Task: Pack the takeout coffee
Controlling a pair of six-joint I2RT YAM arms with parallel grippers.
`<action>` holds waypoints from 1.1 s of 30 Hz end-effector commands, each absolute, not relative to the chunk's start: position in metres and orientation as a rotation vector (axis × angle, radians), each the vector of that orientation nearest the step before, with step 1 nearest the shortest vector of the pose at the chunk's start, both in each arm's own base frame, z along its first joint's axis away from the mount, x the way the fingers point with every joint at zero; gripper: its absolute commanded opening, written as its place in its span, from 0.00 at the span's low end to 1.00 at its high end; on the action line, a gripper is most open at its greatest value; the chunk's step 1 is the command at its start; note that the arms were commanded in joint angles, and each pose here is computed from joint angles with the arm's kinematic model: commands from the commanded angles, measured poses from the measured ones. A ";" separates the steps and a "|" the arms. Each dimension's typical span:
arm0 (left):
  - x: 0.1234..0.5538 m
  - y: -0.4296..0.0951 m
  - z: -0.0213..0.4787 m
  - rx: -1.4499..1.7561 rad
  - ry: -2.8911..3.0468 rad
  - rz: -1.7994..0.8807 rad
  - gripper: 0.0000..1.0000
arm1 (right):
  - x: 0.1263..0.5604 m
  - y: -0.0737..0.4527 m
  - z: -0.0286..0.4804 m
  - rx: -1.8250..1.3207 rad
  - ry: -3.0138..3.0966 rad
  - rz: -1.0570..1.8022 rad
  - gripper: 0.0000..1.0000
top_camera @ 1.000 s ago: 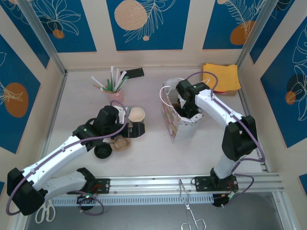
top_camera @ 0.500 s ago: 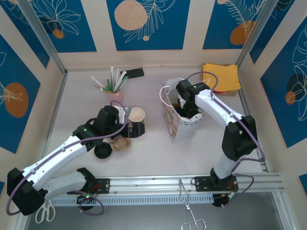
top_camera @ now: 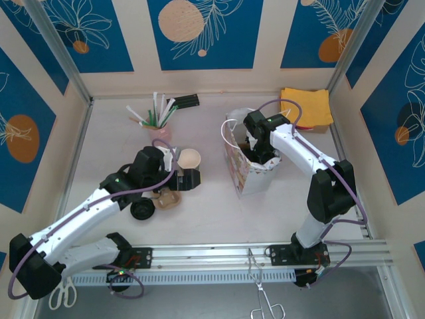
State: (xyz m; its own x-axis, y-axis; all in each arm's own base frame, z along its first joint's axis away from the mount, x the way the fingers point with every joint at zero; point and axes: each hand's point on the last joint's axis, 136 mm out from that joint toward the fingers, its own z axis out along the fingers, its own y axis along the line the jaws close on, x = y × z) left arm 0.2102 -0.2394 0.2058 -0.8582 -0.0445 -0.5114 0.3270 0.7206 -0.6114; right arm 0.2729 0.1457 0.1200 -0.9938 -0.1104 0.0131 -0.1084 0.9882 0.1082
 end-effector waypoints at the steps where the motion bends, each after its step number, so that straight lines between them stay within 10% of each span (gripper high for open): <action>1: 0.207 -0.243 0.225 0.230 2.374 -1.027 1.00 | 0.263 0.135 0.078 0.151 -3.009 -0.058 0.69; 33: 0.206 -0.244 0.223 0.224 2.382 -1.039 1.00 | 0.262 0.138 0.110 0.149 -3.056 -0.083 0.74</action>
State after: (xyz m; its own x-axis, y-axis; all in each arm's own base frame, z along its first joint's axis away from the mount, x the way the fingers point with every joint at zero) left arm 0.2094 -0.2389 0.2092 -0.8546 -0.0500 -0.5168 0.3302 0.7159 -0.6152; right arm 0.2731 0.1444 0.1247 -0.9939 -0.1104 0.0050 -0.1094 0.9894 0.0950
